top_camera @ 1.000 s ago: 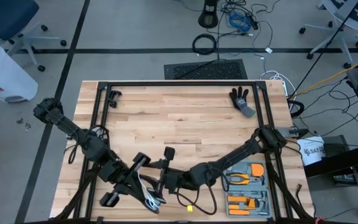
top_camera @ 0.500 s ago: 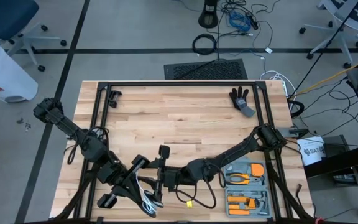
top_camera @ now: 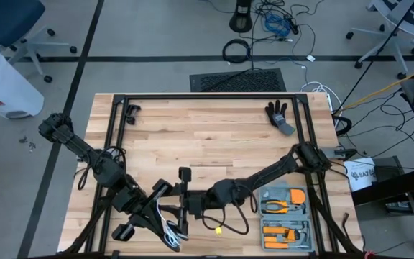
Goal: Coil cords
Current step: Coil the white cable wire onto the spool
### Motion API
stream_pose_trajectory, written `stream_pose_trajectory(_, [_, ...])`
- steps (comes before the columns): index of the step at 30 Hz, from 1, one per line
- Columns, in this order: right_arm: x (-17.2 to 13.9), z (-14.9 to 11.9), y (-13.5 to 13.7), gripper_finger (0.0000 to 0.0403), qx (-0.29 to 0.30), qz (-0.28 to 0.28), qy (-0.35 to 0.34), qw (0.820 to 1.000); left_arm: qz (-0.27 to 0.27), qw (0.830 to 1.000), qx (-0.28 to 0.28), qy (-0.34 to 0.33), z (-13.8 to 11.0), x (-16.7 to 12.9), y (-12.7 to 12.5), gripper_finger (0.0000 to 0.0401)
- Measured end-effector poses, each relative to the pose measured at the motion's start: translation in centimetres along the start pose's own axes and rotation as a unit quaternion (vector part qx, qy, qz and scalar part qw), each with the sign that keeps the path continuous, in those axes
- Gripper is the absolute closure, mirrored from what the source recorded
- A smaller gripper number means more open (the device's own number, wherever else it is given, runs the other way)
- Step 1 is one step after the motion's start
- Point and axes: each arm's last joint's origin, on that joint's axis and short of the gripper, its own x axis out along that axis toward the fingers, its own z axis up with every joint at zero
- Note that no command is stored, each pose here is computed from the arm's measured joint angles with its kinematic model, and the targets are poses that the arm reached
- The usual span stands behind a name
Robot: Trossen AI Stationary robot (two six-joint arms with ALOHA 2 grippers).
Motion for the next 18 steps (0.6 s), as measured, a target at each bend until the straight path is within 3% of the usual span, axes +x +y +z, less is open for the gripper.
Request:
stream_pose_trajectory(11, [0.23,-0.3,-0.58,0.0288,0.004,0.019,-0.008,1.0,-0.001,1.0,-0.003,0.0,0.0,0.0,0.0,0.0399])
stream_pose_trajectory(15, [0.21,-0.31,-0.5,0.0317,0.004,0.02,-0.006,1.0,-0.001,1.0,-0.003,0.0,0.0,0.0,0.0,0.0399])
stream_pose_trajectory(18, [0.15,-0.45,-0.2,0.036,0.014,0.027,0.006,1.0,-0.001,1.0,-0.003,-0.001,0.06,-0.03,0.0,0.0399])
